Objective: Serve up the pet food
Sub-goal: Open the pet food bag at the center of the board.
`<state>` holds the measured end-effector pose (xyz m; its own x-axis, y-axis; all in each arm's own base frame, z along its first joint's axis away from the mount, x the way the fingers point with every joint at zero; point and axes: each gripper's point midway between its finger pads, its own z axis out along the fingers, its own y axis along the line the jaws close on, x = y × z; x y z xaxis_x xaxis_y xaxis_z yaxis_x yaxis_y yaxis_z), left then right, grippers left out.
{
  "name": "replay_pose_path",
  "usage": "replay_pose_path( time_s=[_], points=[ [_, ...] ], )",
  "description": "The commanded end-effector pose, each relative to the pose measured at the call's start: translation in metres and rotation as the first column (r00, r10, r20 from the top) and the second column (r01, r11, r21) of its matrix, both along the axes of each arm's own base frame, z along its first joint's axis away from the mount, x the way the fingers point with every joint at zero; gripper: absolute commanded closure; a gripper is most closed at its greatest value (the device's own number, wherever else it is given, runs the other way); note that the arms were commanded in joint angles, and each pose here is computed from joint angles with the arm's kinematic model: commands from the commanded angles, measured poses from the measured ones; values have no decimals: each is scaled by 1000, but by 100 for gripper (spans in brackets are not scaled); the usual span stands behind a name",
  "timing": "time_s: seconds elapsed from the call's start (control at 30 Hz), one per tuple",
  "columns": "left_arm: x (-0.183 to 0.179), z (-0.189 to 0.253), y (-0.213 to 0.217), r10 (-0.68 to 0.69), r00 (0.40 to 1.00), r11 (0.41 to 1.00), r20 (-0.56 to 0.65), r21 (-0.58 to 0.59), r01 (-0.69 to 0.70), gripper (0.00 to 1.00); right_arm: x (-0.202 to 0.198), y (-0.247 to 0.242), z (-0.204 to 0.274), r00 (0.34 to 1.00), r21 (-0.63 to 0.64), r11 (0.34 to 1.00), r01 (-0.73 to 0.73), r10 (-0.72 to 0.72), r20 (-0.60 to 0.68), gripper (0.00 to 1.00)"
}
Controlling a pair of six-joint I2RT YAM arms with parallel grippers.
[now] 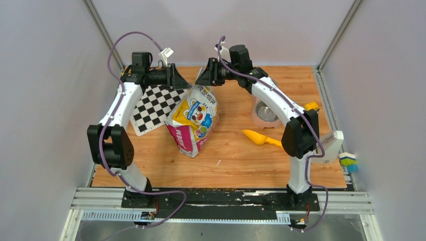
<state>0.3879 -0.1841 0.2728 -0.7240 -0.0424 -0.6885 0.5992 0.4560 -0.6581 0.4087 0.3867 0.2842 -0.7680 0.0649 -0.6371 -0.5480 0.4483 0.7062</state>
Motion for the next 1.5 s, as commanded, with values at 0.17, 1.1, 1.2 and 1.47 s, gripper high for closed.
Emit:
replay_pose_path(
  time_s=[0.17, 1.1, 1.2, 1.47],
  points=[
    [-8, 17, -3, -28, 998, 999, 56, -18, 29, 51, -4, 8, 27, 999, 60, 998, -22, 20, 41, 60],
    [-9, 19, -4, -33, 997, 999, 64, -19, 34, 51, -6, 14, 14, 998, 63, 997, -54, 54, 10, 90],
    [-10, 21, -4, -34, 997, 999, 66, -21, 36, 51, -7, 10, 14, 999, 53, 998, -46, 44, 22, 96],
    [-14, 26, -5, -41, 996, 999, 76, -29, 43, 51, -12, 2, 4, 999, 18, 999, -36, 36, 37, 100]
  ],
)
